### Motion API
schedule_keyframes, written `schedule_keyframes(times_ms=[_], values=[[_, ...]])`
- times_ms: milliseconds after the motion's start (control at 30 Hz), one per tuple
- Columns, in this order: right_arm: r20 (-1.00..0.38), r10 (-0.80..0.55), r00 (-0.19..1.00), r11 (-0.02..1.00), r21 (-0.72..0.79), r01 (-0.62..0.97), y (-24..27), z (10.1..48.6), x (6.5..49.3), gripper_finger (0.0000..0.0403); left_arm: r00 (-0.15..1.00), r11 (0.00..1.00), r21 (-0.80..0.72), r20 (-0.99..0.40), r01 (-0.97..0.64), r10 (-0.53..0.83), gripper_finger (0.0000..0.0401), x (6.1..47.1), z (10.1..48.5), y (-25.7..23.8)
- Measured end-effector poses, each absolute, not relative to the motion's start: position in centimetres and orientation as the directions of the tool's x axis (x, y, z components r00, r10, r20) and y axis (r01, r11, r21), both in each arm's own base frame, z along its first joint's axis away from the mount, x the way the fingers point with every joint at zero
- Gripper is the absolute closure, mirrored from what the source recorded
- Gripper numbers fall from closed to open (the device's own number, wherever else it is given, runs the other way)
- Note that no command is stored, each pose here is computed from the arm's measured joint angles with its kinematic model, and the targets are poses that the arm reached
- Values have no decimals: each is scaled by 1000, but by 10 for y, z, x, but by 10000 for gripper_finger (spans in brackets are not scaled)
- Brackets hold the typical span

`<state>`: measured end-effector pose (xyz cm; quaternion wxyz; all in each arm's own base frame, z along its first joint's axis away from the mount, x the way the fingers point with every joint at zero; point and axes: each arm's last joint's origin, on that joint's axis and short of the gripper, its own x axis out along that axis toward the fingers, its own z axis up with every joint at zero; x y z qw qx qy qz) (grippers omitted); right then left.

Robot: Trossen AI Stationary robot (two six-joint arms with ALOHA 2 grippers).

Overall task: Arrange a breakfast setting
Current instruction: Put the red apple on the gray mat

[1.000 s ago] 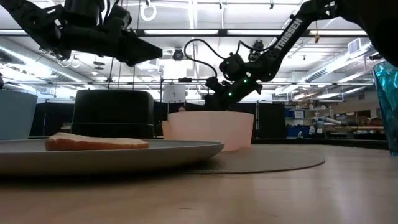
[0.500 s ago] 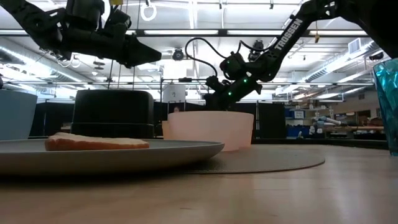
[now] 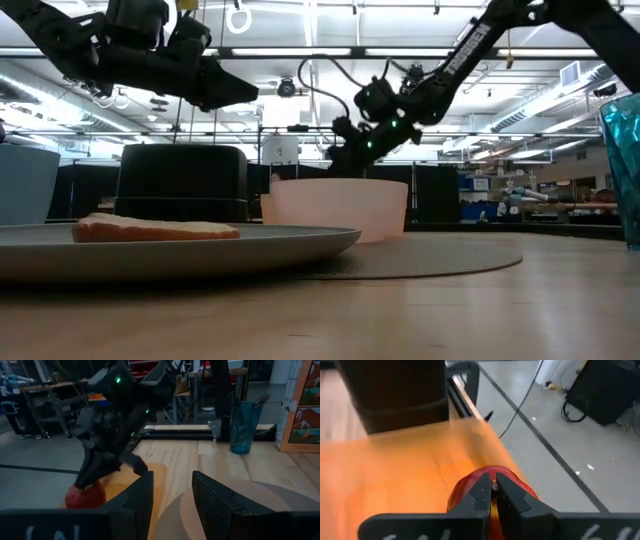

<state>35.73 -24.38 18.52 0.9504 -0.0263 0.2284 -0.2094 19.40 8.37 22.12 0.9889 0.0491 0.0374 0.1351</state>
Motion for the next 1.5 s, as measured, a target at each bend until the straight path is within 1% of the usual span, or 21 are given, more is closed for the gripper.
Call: schedule_keyframes(times_ms=[200, 300, 467, 600, 700, 800, 1067, 1233, 1500], values=[[-342, -384, 858, 923, -148, 354, -215, 234, 358, 385, 961, 958, 114, -46, -265, 271, 259, 186, 229, 80], [-319, -360, 877, 932, -160, 324, -189, 251, 363, 385, 962, 956, 117, -22, -267, 271, 259, 180, 236, 77], [-320, -288, 903, 956, -149, 252, -139, 260, 383, 385, 962, 955, 119, 27, -273, 271, 259, 165, 249, 71], [-312, -231, 922, 972, -119, 203, -108, 264, 396, 385, 961, 955, 107, 64, -275, 269, 259, 155, 257, 66], [-318, -195, 928, 980, -102, 171, -92, 259, 403, 385, 964, 961, 109, 107, -253, 242, 259, 150, 263, 61], [-295, -178, 939, 983, -97, 156, -82, 251, 412, 385, 972, 970, 114, 126, -215, 200, 259, 148, 266, 56], [-333, -143, 932, 989, -68, 128, -74, 201, 435, 385, 983, 982, 114, 129, -148, 133, 259, 151, 267, 46], [-344, -137, 929, 990, -66, 122, -73, 178, 442, 385, 985, 984, 115, 130, -133, 118, 259, 152, 267, 43], [-370, -134, 919, 991, -52, 123, -74, 158, 447, 380, 985, 985, 115, 129, -130, 115, 259, 152, 267, 43]])
